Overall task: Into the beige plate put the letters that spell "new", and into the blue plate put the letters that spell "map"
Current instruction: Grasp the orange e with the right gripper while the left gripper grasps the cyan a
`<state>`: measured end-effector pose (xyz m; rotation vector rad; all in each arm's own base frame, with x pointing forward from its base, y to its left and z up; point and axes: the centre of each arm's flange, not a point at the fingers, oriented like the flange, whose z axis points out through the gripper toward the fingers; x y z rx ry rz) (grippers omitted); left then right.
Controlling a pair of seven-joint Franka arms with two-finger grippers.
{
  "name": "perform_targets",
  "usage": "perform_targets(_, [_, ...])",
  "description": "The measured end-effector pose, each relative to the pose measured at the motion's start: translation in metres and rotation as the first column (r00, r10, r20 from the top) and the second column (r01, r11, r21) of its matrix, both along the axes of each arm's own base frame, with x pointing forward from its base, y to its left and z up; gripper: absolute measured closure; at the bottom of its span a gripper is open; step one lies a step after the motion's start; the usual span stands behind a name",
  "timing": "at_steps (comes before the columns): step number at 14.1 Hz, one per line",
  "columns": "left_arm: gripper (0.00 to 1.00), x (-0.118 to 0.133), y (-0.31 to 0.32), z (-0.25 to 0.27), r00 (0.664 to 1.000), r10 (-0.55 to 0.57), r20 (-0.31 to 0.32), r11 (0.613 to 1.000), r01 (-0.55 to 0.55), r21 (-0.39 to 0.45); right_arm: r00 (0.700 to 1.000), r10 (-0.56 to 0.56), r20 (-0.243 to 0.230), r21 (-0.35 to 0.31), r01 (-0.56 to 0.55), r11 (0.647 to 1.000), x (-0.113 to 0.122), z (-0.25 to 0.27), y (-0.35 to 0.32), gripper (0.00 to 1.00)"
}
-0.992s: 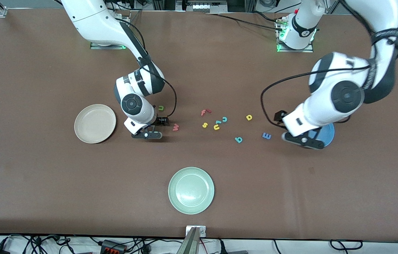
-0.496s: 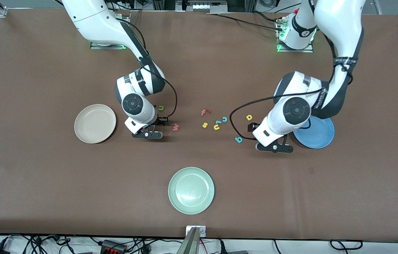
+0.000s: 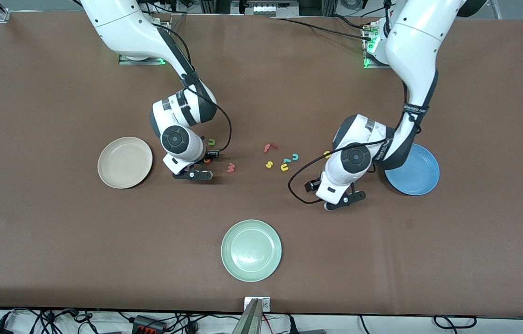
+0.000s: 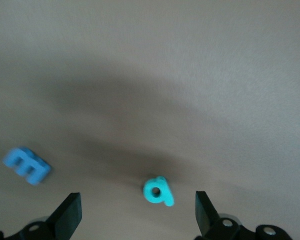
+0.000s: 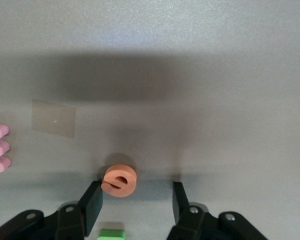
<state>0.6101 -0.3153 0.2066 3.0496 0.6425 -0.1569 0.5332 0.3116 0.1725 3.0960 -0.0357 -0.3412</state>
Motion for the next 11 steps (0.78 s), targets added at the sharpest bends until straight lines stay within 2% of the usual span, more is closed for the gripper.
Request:
perform_targets(3, [0.0, -0.01, -0.016, -0.018, 0.999, 0.045, -0.006, 0.999, -0.045, 0.007, 1.0, -0.005, 0.011, 0.004, 0.005, 1.0, 0.004, 0.005, -0.001, 0.35])
perform_targets(5, [0.04, -0.011, -0.015, -0.026, 0.998, 0.065, -0.013, 0.998, -0.065, 0.013, 1.0, -0.007, 0.028, 0.012, 0.007, 1.0, 0.011, 0.012, 0.001, 0.34])
perform_targets(11, [0.66, -0.009, -0.018, -0.033, 0.998, 0.07, 0.007, 0.998, -0.07, -0.001, 0.999, -0.003, 0.04, 0.018, 0.002, 1.0, 0.013, 0.012, 0.006, 0.34])
